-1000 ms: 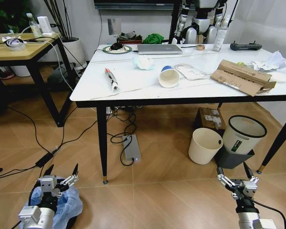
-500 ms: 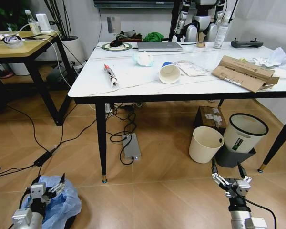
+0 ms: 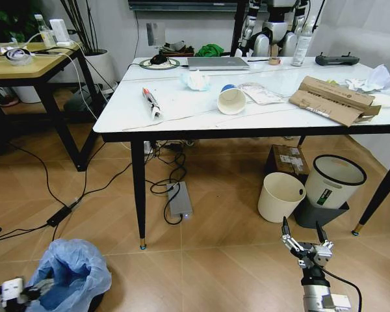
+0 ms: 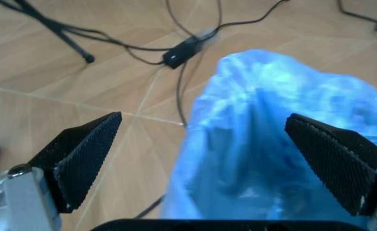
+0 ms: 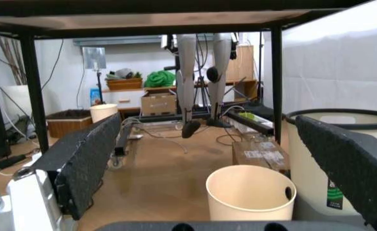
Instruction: Pick up the trash bin and place the trash from the table into it.
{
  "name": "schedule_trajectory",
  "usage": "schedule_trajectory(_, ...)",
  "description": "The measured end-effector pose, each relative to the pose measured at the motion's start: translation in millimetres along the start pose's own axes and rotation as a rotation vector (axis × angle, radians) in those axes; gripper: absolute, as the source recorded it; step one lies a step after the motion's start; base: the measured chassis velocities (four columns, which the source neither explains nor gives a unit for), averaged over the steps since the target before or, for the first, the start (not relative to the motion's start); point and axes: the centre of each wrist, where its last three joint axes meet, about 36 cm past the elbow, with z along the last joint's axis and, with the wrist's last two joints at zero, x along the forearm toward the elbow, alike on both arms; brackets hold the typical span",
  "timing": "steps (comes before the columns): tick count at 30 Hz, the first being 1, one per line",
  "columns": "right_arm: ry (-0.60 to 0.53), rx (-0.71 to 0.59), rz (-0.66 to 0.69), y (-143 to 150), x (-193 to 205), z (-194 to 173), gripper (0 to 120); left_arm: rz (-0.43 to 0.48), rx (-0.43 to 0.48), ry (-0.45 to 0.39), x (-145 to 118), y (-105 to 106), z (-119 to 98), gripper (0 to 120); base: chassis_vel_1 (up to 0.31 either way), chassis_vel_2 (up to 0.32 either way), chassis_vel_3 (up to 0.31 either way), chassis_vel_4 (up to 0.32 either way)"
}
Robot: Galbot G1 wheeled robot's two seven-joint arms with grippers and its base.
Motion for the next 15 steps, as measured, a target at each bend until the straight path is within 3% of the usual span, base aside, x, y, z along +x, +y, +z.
schedule_trajectory(6,-0.001,-0.001,-0.003,1,0,0,100,-0.021,0.030,0.007,-18,12,4,100,0.000,0.000,0.000,0.000)
schedule_trajectory(15,0.013,0.008,-0.011,1,0,0,100,-0.004,0.077,0.053,-47,-4,19,99,0.000,0.000,0.000,0.000)
